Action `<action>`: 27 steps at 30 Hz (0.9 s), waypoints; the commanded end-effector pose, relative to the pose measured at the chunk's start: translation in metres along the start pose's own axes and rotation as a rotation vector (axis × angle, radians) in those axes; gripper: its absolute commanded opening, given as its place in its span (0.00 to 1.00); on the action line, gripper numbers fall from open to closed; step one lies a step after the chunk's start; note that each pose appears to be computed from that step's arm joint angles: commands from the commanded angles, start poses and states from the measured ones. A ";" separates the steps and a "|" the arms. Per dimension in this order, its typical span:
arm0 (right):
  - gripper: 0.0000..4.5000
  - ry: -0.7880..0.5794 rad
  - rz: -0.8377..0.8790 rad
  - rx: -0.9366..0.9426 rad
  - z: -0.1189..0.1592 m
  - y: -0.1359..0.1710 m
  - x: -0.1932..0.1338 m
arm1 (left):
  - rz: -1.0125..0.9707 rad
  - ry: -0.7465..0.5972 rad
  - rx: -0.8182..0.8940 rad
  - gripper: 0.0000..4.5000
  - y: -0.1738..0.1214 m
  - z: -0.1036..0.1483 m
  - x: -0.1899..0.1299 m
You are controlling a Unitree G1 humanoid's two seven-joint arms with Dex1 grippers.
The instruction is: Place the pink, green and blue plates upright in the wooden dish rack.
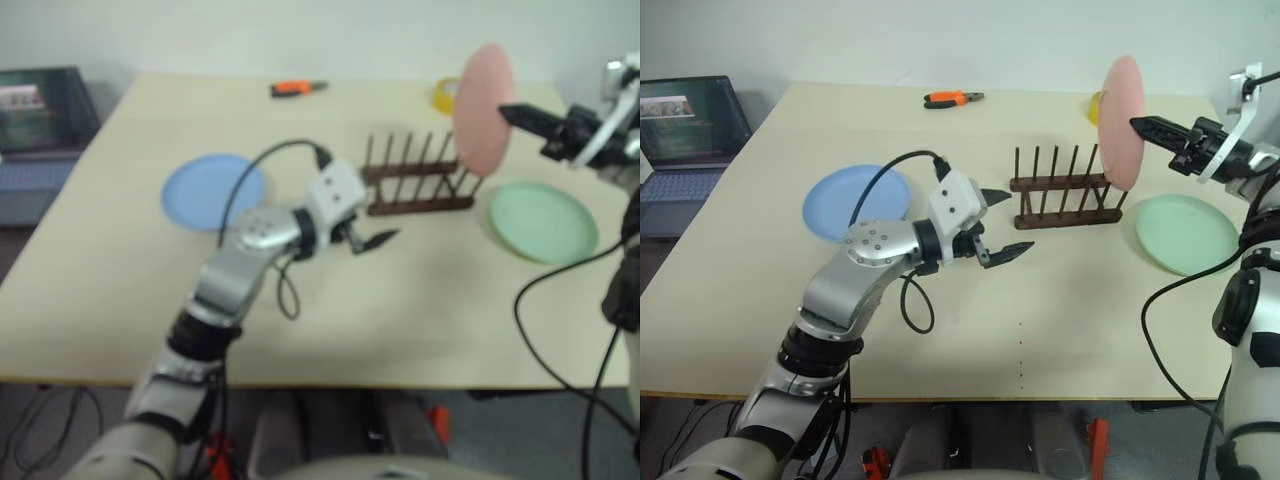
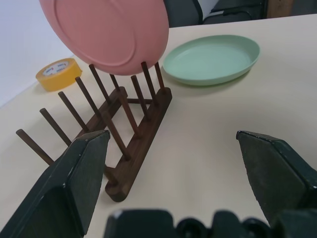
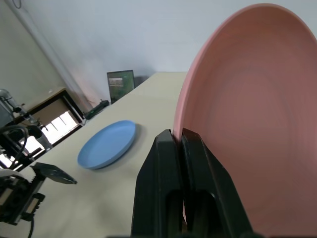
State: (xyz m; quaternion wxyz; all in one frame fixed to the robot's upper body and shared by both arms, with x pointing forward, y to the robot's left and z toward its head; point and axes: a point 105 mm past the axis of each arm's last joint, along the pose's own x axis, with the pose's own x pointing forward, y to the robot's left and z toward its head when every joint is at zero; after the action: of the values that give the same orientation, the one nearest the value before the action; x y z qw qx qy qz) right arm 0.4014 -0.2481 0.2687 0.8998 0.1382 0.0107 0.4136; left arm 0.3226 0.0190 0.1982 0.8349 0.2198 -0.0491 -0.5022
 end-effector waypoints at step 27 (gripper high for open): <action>0.76 -0.064 -0.146 -0.204 0.037 -0.009 -0.007 | 0.004 -0.031 0.047 1.00 -0.001 0.013 -0.001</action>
State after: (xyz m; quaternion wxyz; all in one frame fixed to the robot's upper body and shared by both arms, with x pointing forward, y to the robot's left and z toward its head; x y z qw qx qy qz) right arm 0.4123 -0.2610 0.2667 0.9326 0.0863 0.0047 0.3504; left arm 0.3226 0.0189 0.1979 0.8348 0.2206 -0.0485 -0.5021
